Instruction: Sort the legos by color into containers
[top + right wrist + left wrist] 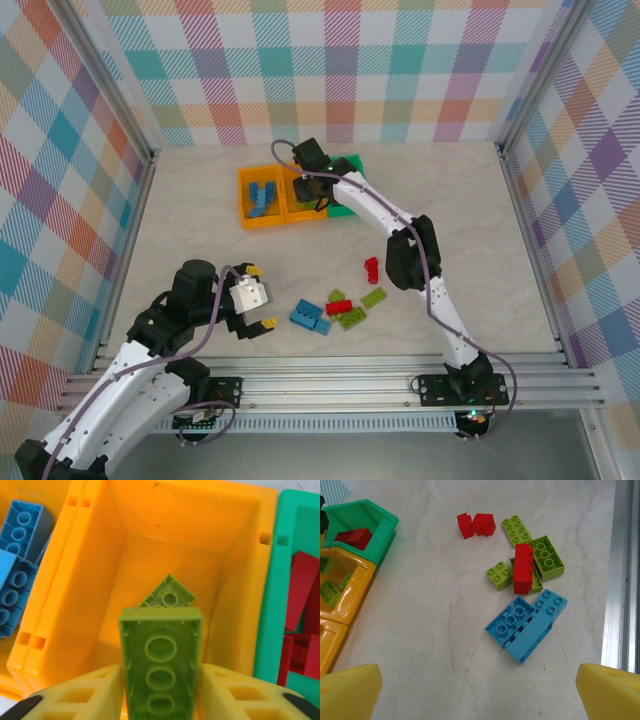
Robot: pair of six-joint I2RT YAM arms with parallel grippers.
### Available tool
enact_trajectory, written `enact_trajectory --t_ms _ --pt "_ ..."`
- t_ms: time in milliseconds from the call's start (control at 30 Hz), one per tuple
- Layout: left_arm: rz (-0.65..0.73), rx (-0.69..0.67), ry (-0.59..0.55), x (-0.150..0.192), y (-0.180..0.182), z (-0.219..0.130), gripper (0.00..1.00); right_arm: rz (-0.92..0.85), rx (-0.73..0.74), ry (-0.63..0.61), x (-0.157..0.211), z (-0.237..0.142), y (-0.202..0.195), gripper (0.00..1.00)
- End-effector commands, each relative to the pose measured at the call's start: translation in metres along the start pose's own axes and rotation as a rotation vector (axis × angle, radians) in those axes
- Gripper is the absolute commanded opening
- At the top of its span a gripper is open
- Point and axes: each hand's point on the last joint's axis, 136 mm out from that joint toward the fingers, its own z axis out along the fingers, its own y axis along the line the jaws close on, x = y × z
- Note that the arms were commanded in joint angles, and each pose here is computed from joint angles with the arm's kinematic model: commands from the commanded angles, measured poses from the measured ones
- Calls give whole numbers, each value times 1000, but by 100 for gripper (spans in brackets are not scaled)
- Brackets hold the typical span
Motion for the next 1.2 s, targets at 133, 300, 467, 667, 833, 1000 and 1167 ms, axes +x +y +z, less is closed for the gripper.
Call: enact_trajectory --t_ms 133,300,467,667,833,1000,1167 --pt "-15 -11 -19 -3 3 2 100 -61 8 9 -15 -32 1 48" --pt "-41 -31 -16 -3 8 3 100 -63 -31 16 -19 -77 6 47" --pt "-264 -175 -44 -12 40 0 100 -72 -11 141 11 -131 -3 47" --pt "-609 -257 43 -23 78 -1 100 -230 -112 416 79 -165 15 70" --pt "-700 -76 -10 -62 61 10 97 -423 124 593 148 -186 -33 82" --pt "-495 85 -35 -87 18 28 92 -271 16 497 183 -230 -43 97" --pt "-195 242 -30 -82 -36 55 87 -104 -71 409 213 -260 -41 100"
